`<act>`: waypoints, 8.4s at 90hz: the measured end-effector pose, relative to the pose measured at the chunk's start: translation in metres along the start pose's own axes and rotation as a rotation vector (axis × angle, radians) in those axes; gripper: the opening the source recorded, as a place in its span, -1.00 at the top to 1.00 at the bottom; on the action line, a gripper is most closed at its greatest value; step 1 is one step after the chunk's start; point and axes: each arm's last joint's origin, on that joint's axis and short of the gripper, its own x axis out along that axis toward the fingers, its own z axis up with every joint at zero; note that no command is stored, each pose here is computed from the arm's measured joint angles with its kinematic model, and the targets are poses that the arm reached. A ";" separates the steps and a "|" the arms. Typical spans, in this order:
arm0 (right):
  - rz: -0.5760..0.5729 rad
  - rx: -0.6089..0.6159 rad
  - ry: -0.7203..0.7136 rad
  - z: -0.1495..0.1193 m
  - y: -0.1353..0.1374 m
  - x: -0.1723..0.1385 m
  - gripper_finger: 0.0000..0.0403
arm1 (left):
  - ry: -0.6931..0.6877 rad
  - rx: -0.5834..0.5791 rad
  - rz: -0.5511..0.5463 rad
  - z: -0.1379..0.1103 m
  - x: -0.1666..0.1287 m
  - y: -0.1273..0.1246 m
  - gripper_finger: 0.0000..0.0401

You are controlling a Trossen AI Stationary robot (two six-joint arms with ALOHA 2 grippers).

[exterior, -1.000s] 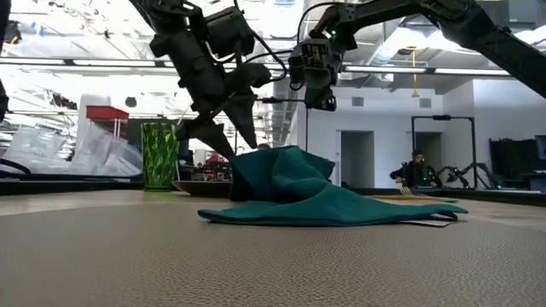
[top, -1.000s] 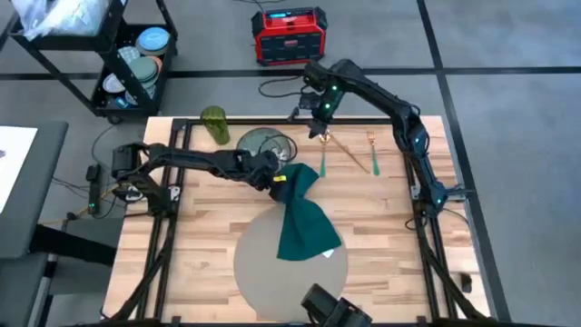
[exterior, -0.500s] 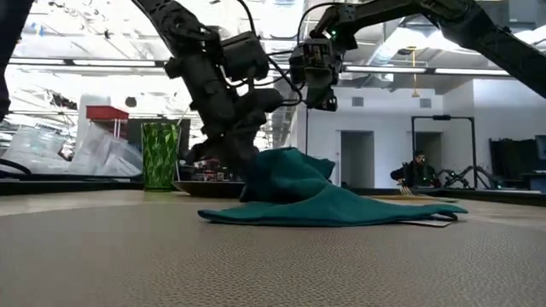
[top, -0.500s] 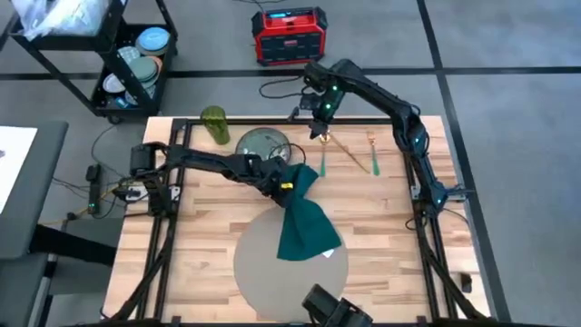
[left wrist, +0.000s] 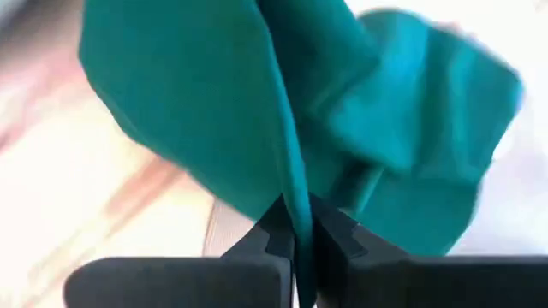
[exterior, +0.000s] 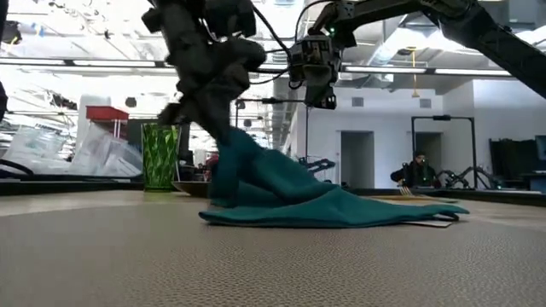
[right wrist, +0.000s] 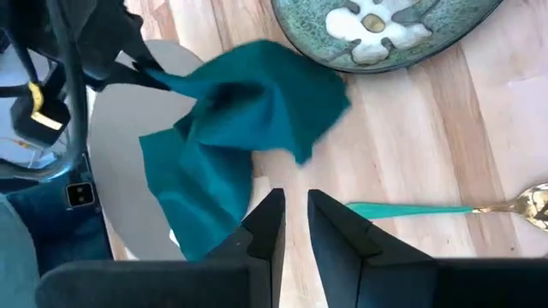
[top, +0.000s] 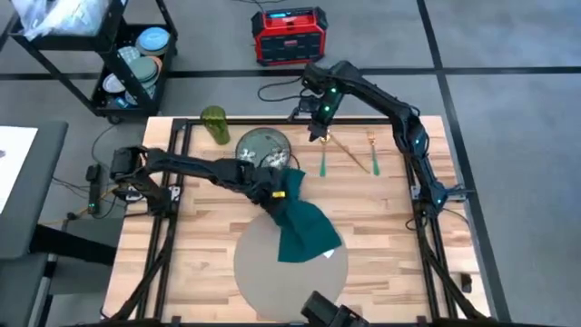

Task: Set table place
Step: Fold the green napkin

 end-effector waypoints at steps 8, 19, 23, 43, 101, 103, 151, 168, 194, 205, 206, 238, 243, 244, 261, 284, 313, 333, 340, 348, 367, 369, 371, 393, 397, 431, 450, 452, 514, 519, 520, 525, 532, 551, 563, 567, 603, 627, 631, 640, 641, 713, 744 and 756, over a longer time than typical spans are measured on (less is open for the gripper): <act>-0.007 -0.029 -0.031 -0.004 0.014 -0.014 0.78 | 0.048 -0.014 0.048 -0.015 0.000 -0.004 1.00; -0.020 -0.058 -0.085 -0.012 0.036 -0.037 0.78 | 0.108 -0.065 0.128 -0.035 -0.003 -0.005 1.00; -0.025 -0.073 -0.109 -0.017 0.047 -0.047 0.78 | 0.126 -0.085 0.163 -0.043 -0.006 -0.005 1.00; -0.063 -0.206 -0.213 -0.046 0.107 -0.089 0.79 | 0.152 -0.169 0.291 -0.074 -0.035 0.000 1.00; -0.083 -0.306 -0.183 -0.061 0.172 -0.078 0.81 | 0.036 -0.198 0.092 -0.094 -0.037 -0.030 1.00; -0.082 -0.300 -0.186 -0.062 0.173 -0.079 0.81 | 0.032 -0.190 0.086 -0.092 -0.036 -0.030 1.00; -0.067 -0.260 -0.285 -0.093 0.195 -0.113 0.82 | 0.197 0.214 -0.058 -0.083 -0.001 -0.044 1.00; -0.073 -0.268 -0.289 -0.098 0.203 -0.114 0.82 | 0.283 0.265 -0.024 -0.095 0.019 -0.047 1.00; -0.082 -0.295 -0.277 -0.100 0.212 -0.110 0.82 | 0.156 0.216 -0.006 -0.087 -0.033 -0.058 1.00; -0.071 -0.313 -0.266 -0.101 0.218 -0.107 0.82 | 0.140 0.145 0.003 -0.090 -0.043 -0.056 1.00; -0.069 -0.314 -0.265 -0.101 0.219 -0.106 0.82 | 0.141 0.137 0.002 -0.091 -0.044 -0.056 1.00; -0.051 -0.389 -0.231 -0.107 0.240 -0.095 0.82 | 0.191 0.056 0.072 -0.130 -0.020 -0.050 1.00; -0.051 -0.385 -0.229 -0.107 0.242 -0.095 0.82 | 0.203 0.026 0.086 -0.136 -0.013 -0.047 1.00; -0.049 -0.383 -0.228 -0.108 0.242 -0.094 0.82 | 0.205 0.022 0.085 -0.136 -0.013 -0.046 1.00; -0.037 -0.366 -0.220 -0.109 0.247 -0.092 0.82 | 0.189 0.031 0.043 -0.133 -0.012 -0.049 1.00; -0.034 -0.369 -0.218 -0.110 0.248 -0.091 0.82 | 0.159 0.141 0.001 -0.114 -0.020 -0.055 1.00; -0.034 -0.368 -0.217 -0.110 0.248 -0.091 0.81 | 0.179 0.333 -0.100 -0.106 -0.024 -0.065 1.00; -0.030 -0.361 -0.215 -0.110 0.249 -0.091 0.81 | 0.297 0.452 -0.128 -0.114 0.008 -0.073 1.00; -0.026 -0.356 -0.211 -0.111 0.251 -0.090 0.81 | 0.319 0.473 -0.151 -0.114 0.018 -0.075 1.00; -0.022 -0.358 -0.209 -0.111 0.253 -0.089 0.81 | 0.303 0.506 -0.160 -0.110 0.014 -0.080 1.00; -0.015 -0.375 -0.202 -0.113 0.257 -0.087 0.81 | 0.286 0.579 -0.137 -0.100 -0.008 -0.090 1.00; -0.014 -0.380 -0.201 -0.113 0.257 -0.087 0.81 | 0.279 0.586 -0.146 -0.099 -0.009 -0.092 1.00; -0.013 -0.383 -0.201 -0.113 0.258 -0.087 0.81 | 0.273 0.591 -0.153 -0.098 -0.010 -0.093 1.00; -0.002 -0.410 -0.189 -0.116 0.264 -0.084 0.81 | 0.338 0.635 -0.178 -0.098 0.007 -0.096 1.00; -0.001 -0.419 -0.187 -0.117 0.265 -0.083 0.81 | 0.352 0.642 -0.174 -0.098 0.012 -0.096 1.00; -0.104 -0.313 -0.199 -0.121 0.278 -0.074 0.81 | 0.442 0.892 -0.081 -0.101 0.020 -0.100 1.00; -0.156 -0.240 -0.217 -0.131 0.295 -0.067 0.81 | 0.409 0.982 -0.119 -0.095 0.016 -0.105 1.00; -0.162 -0.234 -0.220 -0.132 0.297 -0.066 0.81 | 0.404 0.989 -0.121 -0.095 0.015 -0.105 1.00; -0.268 -0.044 -0.373 -0.167 0.344 -0.052 0.81 | 0.245 1.152 -0.102 -0.088 -0.010 -0.127 1.00; -0.268 -0.038 -0.376 -0.168 0.345 -0.052 0.81 | 0.257 1.166 -0.095 -0.088 -0.008 -0.128 1.00; -0.267 -0.036 -0.376 -0.168 0.345 -0.052 0.81 | 0.260 1.167 -0.093 -0.088 -0.007 -0.128 1.00; -0.271 -0.025 -0.377 -0.167 0.345 -0.051 0.81 | 0.286 1.183 -0.085 -0.090 -0.003 -0.127 1.00; -0.288 -0.022 -0.376 -0.165 0.346 -0.046 0.81 | 0.332 1.212 -0.117 -0.092 0.006 -0.129 1.00; -0.318 -0.041 -0.330 -0.160 0.353 -0.023 0.81 | 0.417 1.297 -0.152 -0.094 0.026 -0.137 1.00; -0.337 -0.051 -0.299 -0.157 0.357 -0.008 0.81 | 0.427 1.349 -0.135 -0.090 0.020 -0.145 1.00; -0.336 -0.053 -0.296 -0.158 0.358 -0.007 0.81 | 0.429 1.372 -0.129 -0.090 0.021 -0.147 1.00; -0.308 -0.033 -0.302 -0.162 0.367 -0.001 0.81 | 0.393 1.467 -0.196 -0.093 0.024 -0.155 1.00; -0.299 -0.033 -0.310 -0.162 0.369 -0.001 0.81 | 0.496 1.440 -0.279 -0.099 0.040 -0.154 1.00; -0.299 -0.034 -0.309 -0.162 0.369 -0.001 0.81 | 0.470 1.454 -0.292 -0.098 0.039 -0.156 1.00; -0.295 -0.040 -0.307 -0.164 0.371 -0.001 0.81 | 0.434 1.479 -0.288 -0.097 0.040 -0.159 1.00; -0.295 -0.040 -0.307 -0.164 0.370 -0.001 0.81 | 0.435 1.481 -0.288 -0.098 0.040 -0.158 1.00; -0.245 -0.090 -0.304 -0.177 0.386 0.003 0.72 | 0.433 1.347 -0.290 -0.097 0.041 -0.161 0.19; -0.491 -0.118 -0.379 -0.171 0.380 0.024 0.72 | 0.461 1.270 -0.241 -0.082 0.039 -0.152 0.04; -0.554 -0.203 -0.335 -0.171 0.376 0.038 0.72 | 0.371 1.156 -0.141 -0.052 0.020 -0.140 0.14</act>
